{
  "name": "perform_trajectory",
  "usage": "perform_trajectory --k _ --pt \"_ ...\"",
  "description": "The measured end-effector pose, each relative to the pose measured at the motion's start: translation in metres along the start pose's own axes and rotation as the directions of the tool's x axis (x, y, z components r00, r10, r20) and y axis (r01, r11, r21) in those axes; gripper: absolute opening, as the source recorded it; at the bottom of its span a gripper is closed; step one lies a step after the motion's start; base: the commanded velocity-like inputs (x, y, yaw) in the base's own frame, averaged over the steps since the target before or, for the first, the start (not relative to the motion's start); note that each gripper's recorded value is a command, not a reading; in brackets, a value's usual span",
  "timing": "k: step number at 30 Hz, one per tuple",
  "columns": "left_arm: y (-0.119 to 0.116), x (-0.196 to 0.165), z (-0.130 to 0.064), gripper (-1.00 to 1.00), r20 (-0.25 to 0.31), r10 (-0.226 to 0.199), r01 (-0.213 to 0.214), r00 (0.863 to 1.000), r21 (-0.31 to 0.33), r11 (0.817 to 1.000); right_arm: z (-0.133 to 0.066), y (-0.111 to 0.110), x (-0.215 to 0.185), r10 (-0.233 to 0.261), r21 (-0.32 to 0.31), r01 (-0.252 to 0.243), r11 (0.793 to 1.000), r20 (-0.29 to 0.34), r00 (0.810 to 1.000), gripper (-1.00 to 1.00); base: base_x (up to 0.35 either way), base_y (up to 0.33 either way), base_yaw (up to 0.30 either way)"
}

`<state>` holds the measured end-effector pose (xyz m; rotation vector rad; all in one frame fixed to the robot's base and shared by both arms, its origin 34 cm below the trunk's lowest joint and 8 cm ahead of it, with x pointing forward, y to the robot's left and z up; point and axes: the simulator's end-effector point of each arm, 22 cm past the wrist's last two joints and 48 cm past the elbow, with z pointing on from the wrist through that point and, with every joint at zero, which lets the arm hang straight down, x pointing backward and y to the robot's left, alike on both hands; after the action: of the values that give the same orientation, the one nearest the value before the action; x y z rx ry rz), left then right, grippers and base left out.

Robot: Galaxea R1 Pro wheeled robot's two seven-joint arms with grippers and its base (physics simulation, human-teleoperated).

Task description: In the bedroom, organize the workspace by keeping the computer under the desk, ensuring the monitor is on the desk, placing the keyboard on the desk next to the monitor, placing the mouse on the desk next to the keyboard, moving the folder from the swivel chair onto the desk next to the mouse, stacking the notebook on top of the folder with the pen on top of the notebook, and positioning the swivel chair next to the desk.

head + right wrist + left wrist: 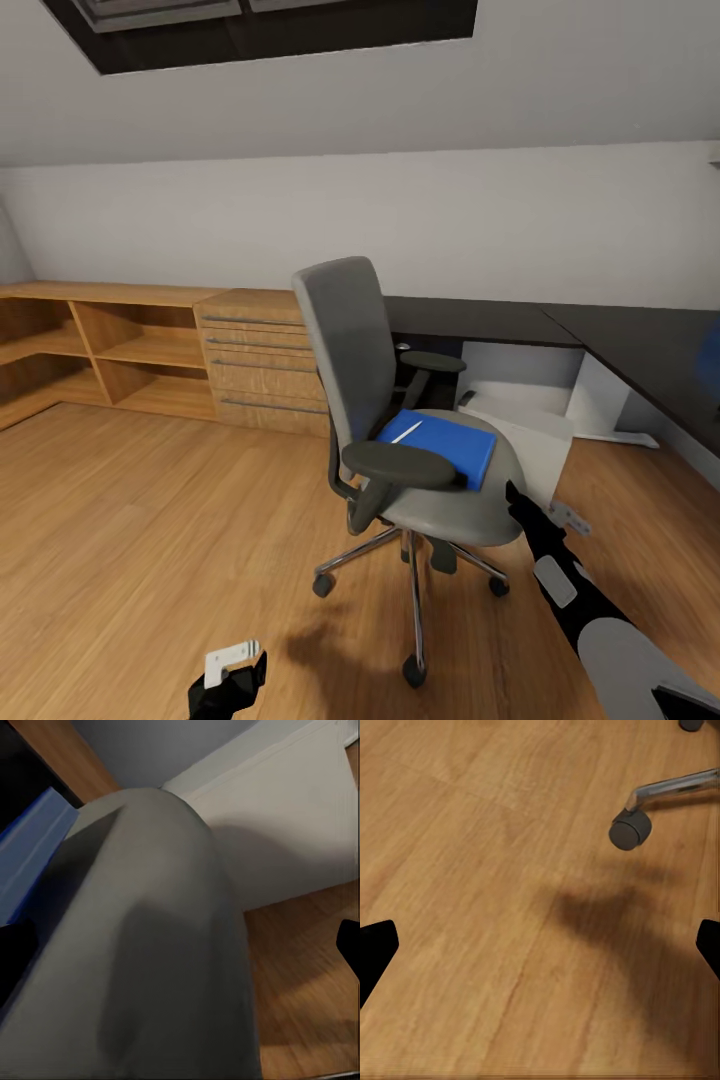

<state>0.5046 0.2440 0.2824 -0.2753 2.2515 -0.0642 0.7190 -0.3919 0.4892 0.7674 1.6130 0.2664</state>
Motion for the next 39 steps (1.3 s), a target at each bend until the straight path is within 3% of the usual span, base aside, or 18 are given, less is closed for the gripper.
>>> perform_trajectory --k 15,23,39 --pt "-0.004 -0.008 -0.002 1.0 0.032 0.001 -0.002 1.0 0.007 1.0 -0.007 -0.005 0.004 -0.01 0.012 0.011 1.0 -0.01 1.0 1.0 0.0 0.0 0.0" --pt "-0.007 -0.023 -0.009 1.0 0.034 0.002 -0.002 0.999 0.007 1.0 -0.011 -0.005 0.01 -0.008 0.034 0.01 0.999 -0.05 0.999 1.0 0.0 0.0 0.0" --pt "-0.007 -0.024 -0.009 1.0 0.035 0.001 -0.001 0.999 0.006 1.0 -0.011 -0.006 0.011 -0.003 0.036 0.004 0.999 -0.052 0.999 1.0 0.0 0.0 0.0"
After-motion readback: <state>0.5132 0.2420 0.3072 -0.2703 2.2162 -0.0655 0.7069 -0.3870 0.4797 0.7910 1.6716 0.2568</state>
